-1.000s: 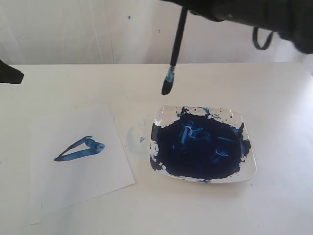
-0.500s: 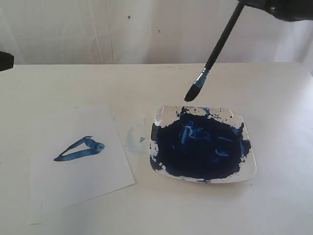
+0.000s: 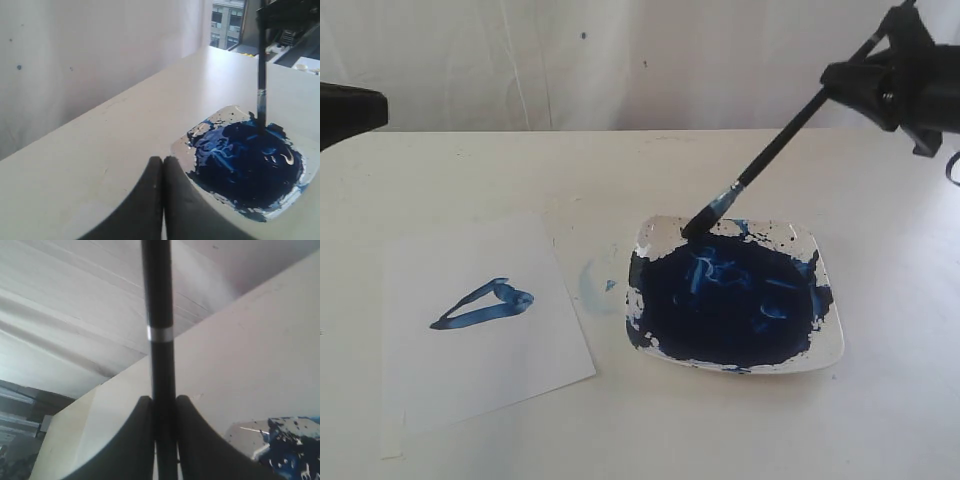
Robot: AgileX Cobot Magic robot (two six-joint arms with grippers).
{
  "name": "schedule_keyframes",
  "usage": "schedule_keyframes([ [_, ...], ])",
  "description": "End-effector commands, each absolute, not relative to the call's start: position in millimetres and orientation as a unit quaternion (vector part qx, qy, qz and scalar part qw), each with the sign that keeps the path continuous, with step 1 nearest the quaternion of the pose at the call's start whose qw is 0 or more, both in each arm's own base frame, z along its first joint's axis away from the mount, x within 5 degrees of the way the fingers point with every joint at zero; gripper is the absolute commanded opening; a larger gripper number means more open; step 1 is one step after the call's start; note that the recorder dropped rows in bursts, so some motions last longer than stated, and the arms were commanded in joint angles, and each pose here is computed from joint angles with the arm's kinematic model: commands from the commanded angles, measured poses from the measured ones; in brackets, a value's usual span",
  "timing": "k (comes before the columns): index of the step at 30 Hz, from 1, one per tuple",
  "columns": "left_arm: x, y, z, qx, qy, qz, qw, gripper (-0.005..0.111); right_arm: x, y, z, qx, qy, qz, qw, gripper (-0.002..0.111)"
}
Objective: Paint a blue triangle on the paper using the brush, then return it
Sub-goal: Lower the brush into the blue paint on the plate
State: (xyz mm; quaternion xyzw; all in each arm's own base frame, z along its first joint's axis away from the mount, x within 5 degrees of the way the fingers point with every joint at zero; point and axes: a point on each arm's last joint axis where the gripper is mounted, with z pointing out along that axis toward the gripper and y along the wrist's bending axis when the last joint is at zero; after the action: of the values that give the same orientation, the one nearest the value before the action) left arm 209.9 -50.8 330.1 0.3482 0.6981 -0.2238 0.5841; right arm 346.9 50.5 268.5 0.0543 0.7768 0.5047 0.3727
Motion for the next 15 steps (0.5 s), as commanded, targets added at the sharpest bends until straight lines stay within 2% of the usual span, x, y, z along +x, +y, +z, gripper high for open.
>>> schedule_keyframes([
  [1, 206, -71, 327, 0.387, 0.674, -0.254, 0.575, 0.0, 348, 45, 242, 0.092, 0.794, 0.486, 0.354, 0.0],
  [15, 200, -91, 325, 0.422, 0.657, -0.282, 0.558, 0.0, 366, 36, 175, 0.224, 0.82, 0.457, 0.262, 0.0],
])
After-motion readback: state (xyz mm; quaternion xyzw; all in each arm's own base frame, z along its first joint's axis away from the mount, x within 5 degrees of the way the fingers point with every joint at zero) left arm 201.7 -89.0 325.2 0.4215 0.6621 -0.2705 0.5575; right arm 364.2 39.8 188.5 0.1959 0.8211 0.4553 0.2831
